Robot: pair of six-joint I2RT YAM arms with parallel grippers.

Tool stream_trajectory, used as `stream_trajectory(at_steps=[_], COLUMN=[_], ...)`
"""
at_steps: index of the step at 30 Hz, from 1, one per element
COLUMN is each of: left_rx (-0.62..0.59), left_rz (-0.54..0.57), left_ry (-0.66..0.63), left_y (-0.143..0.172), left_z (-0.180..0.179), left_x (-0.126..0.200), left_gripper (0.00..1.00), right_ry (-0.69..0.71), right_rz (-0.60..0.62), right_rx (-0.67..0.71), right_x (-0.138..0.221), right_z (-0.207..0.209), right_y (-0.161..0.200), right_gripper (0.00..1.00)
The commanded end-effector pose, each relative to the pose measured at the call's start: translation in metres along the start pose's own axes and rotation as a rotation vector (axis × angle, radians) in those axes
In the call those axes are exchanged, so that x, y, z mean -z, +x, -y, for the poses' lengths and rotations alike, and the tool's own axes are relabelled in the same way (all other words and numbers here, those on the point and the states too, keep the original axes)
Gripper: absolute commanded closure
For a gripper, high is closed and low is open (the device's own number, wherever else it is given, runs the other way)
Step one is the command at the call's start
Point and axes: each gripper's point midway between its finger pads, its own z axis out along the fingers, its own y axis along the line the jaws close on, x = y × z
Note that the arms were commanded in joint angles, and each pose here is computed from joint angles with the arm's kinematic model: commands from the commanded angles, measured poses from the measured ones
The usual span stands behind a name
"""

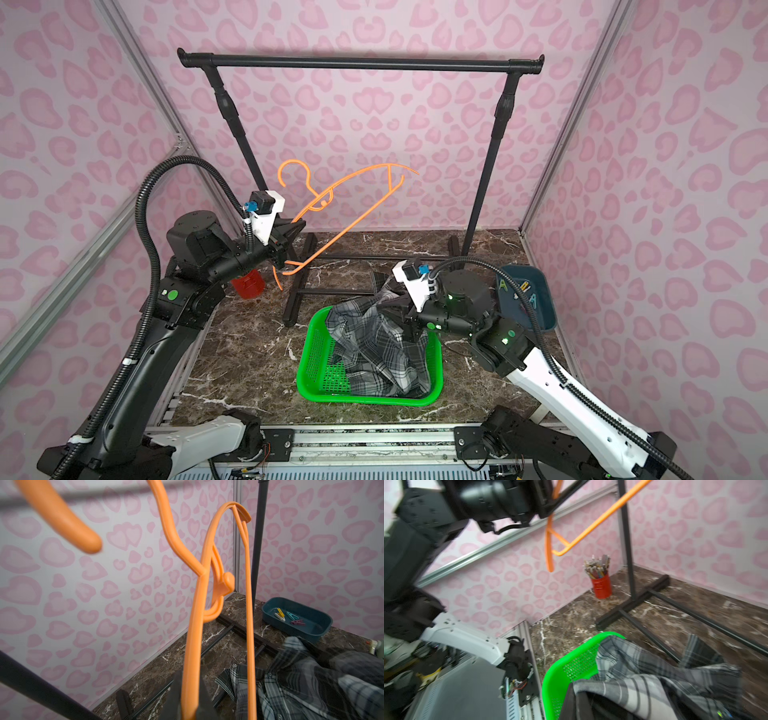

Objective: Remove the clothespins securing long-sleeve shirts to the hanger
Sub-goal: Adjust the long-sleeve shirt at the bin.

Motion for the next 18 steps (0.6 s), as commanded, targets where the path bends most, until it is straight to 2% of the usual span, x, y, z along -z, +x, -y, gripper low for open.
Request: stream_trajectory(at_steps=[1, 3, 7, 14, 18], left_rx=[0.009, 0.016, 0.024, 0.034, 0.037], left_rz=[0.075, 0.074, 0.082, 0.097, 0.090], left_ry=[-0.019, -0.022, -0.035, -0.027, -0.026], left_y=[-0.016, -0.014, -0.015, -0.018, -0.015], left_z=[-0.005, -0.006, -0.010, -0.010, -0.010], left_x=[0.004, 0.005, 0.009, 0.012, 0.011], left_gripper=[0.97, 0.97, 0.97, 0.97, 0.97], right_ry=[-0.123, -0.119, 0.028, 0.317, 0.402], right_rz=[-0.011, -0.091, -0.235, -0.519, -0.673], right_rx=[-0.032, -0.051, -0.146, -0.168, -0.154], right_x=[-0.022, -0.040, -0.067, -0.082, -0.088], right_z=[-0.017, -0.017, 0.018, 0.078, 0.095], right_y=[0.013, 0.044, 0.113, 0.209, 0.243], right_gripper=[1.00, 1.00, 1.00, 1.00, 0.98])
